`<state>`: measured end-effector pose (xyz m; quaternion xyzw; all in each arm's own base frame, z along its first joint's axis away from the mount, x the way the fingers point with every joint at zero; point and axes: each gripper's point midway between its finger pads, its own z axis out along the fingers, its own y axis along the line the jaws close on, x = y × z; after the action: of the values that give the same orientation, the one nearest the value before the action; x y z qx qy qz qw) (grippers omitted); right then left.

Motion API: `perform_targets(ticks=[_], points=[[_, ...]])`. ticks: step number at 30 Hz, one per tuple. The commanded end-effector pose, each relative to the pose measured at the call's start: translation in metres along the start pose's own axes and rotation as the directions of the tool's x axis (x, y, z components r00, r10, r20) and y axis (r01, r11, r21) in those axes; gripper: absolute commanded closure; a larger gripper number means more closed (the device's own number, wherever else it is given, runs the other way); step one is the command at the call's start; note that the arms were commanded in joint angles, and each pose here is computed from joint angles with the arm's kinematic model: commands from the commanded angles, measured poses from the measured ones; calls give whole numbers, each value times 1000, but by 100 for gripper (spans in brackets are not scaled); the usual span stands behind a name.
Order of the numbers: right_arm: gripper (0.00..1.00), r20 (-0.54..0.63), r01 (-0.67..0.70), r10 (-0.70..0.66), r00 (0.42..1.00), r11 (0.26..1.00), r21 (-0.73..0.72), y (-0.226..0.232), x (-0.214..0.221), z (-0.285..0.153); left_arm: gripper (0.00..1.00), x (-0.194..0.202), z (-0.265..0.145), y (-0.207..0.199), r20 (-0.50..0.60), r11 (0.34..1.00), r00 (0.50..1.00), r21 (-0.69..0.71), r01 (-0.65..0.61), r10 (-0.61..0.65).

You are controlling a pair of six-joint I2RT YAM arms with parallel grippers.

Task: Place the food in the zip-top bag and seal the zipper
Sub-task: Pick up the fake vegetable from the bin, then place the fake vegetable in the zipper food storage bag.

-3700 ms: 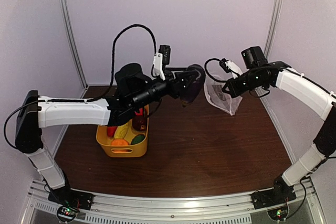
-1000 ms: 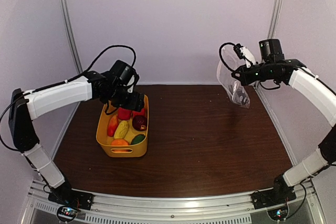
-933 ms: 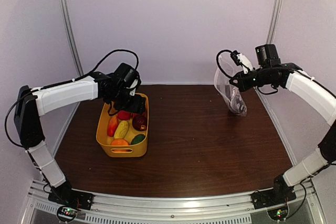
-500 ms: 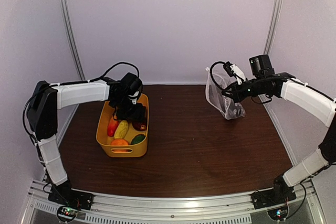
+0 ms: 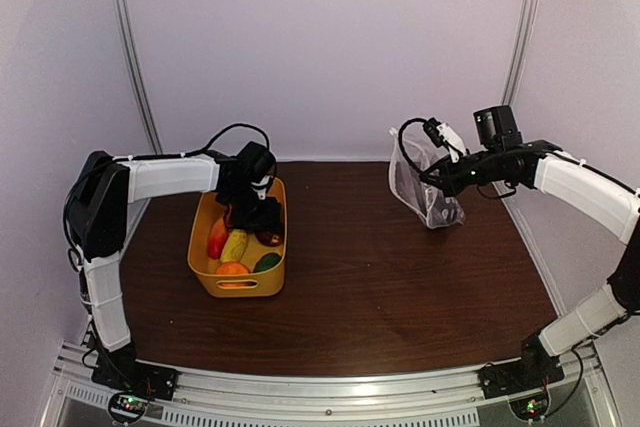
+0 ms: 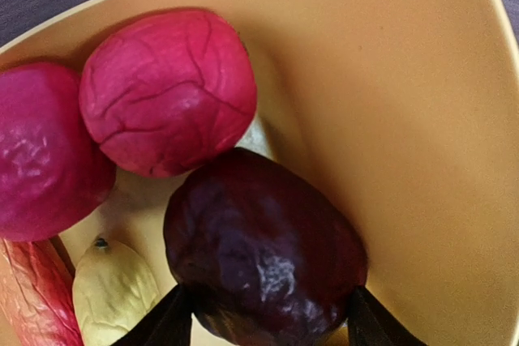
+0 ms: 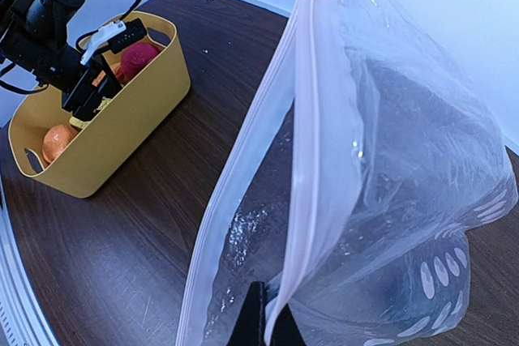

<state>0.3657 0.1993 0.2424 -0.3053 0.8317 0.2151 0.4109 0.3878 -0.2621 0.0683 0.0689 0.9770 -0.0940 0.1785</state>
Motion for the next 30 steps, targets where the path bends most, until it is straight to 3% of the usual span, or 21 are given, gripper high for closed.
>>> perform_targets(ticks=[1,11,14,17,21,24,30], points=[[100,33,24,-24,999,1000,-8,6,-6,-7,43,2,4,6,-8,1000,1000,-11,-6,6],[100,39,37,-37,999,999,-5,7,-3,-8,50,-25,-102,7,206,1000,978,26,6,-12],[100,42,40,-39,998,999,-14,8,-3,-8,54,-33,-131,-1,271,997,962,77,8,-29],[100,45,41,-40,998,999,-32,12,-5,-9,57,-46,-160,-32,371,975,928,212,-69,-15],[100,38,48,-46,998,997,-56,19,-3,-8,62,-55,-214,-101,595,888,802,343,-306,47],[100,40,54,-51,998,996,-76,24,-3,-8,63,-56,-243,-145,687,812,726,404,-421,35],[100,36,68,-65,997,993,-96,34,-3,-9,62,-46,-250,-225,716,652,697,513,-558,34]])
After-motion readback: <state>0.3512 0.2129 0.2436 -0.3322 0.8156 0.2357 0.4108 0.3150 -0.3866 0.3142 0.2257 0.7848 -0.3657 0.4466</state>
